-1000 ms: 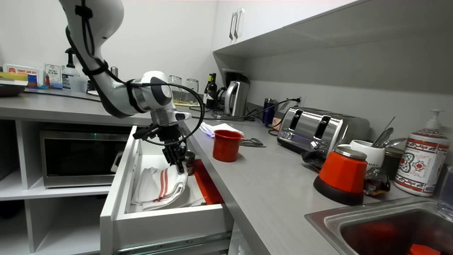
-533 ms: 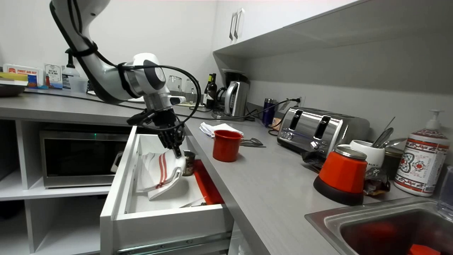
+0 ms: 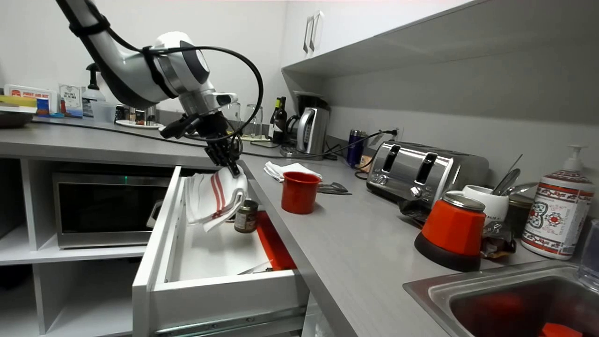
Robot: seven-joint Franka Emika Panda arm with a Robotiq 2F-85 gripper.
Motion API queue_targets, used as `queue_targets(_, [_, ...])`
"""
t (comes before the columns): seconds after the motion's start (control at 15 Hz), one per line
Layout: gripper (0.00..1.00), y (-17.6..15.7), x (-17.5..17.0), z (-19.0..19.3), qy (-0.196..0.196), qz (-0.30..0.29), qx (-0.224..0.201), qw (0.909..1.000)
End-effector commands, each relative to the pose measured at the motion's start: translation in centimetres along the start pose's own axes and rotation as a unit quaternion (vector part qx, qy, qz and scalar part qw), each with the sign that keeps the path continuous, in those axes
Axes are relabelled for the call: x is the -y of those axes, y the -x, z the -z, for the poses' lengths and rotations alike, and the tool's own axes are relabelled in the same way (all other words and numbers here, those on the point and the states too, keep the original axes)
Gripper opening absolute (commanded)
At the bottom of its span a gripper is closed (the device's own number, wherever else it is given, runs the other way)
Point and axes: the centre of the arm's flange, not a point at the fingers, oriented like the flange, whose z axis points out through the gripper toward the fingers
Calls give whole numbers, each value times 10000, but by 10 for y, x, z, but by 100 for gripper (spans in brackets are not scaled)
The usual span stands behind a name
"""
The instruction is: Open the topmost drawer, take out the towel and place it on the counter then close the drawer
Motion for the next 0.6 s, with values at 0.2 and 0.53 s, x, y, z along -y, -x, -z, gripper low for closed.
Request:
queue_targets(0.2, [4, -13, -22, 71, 157, -173, -673, 9975])
queue_targets(0.53, [4, -60, -37, 100, 737, -439, -1134, 9898])
